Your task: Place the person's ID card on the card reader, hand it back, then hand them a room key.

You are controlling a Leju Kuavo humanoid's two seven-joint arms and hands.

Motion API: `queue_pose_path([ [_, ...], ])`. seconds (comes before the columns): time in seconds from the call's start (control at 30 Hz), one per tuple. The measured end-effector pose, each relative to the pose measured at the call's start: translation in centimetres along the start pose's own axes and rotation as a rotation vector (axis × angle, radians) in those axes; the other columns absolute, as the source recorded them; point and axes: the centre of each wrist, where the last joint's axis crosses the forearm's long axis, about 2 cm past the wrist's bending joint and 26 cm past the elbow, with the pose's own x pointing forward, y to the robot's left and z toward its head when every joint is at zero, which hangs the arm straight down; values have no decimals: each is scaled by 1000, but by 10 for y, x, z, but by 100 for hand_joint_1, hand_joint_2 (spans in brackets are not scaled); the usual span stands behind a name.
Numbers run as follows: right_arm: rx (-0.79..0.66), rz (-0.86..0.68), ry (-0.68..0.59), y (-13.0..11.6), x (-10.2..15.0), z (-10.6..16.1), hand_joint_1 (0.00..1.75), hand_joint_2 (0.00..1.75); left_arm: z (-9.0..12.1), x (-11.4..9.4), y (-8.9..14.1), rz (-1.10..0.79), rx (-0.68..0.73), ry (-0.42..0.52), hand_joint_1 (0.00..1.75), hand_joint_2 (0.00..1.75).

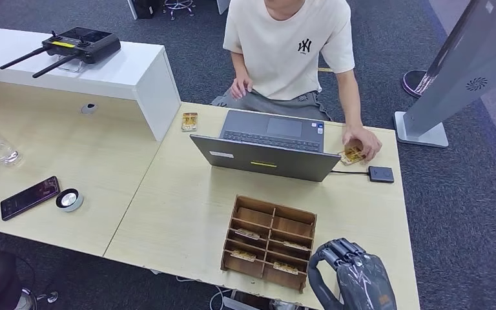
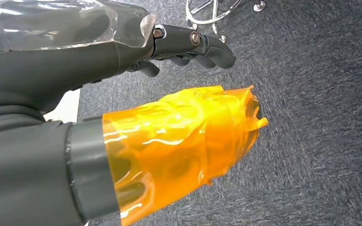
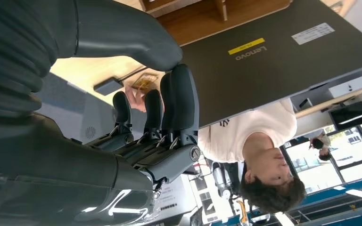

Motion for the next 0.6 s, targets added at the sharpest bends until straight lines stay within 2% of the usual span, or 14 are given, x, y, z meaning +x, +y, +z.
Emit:
queue_pose_path([
  [0.13,11,46,7,2,-2,-3,111,175,-1,-1,0,-1,-2,0,0,0],
  [0.27,20,80,8,4,-5,-9,94,175,-2,-1,0,-5,-2,3,0,0],
  [0.37,28,89,3,6,-5,-14,88,175,-3,0,0,-7,-2,5,0,0],
  [0.6,62,87,-18,13,0,-29,87,175,-5,1,0,-12,-2,3,0,0],
])
